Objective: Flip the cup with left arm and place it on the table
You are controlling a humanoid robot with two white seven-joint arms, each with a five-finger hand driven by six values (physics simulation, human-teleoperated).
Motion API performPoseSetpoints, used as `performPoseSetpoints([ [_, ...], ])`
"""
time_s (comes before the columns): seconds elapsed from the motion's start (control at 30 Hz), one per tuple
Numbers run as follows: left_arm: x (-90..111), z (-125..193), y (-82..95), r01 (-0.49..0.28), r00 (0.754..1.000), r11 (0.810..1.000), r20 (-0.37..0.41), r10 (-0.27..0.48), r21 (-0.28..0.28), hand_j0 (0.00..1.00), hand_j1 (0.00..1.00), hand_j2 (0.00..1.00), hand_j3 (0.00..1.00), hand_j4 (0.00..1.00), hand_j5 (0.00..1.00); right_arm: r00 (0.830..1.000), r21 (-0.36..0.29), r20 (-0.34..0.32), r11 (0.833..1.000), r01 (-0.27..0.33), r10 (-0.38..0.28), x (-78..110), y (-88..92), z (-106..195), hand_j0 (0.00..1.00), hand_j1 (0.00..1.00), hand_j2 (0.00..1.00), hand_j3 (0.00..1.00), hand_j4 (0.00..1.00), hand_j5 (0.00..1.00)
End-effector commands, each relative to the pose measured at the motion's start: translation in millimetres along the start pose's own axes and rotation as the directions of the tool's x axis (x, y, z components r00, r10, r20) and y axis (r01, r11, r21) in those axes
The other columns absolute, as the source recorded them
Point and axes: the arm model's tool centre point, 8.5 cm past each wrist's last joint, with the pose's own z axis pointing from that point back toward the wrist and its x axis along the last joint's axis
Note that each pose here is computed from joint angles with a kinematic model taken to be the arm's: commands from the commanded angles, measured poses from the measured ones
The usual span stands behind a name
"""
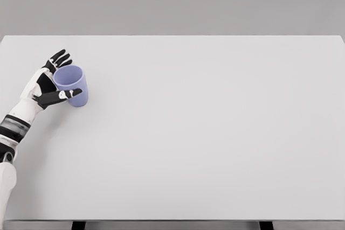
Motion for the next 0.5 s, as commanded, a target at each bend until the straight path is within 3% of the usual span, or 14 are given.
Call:
performPoseSetpoints([
  [0.0, 4.3, 0.1, 1.9, 0.005, 1.000, 1.000, 0.008, -0.005, -0.002, 1.00, 1.00, 1.00, 1.00, 1.00, 1.00, 1.000, 0.000, 0.001, 1.000, 0.001, -0.001, 0.1, 0.0, 0.0, 1.00, 1.00, 1.00, 1.00, 1.00, 1.00],
  [0.47, 7.3, 5.3, 0.1, 0.018, 1.000, 1.000, 0.012, -0.018, -0.011, 1.00, 1.00, 1.00, 1.00, 1.00, 1.00, 1.000, 0.001, 0.001, 1.000, 0.000, 0.000, 0.9, 0.3, -0.1, 1.00, 1.00, 1.00, 1.00, 1.00, 1.00],
])
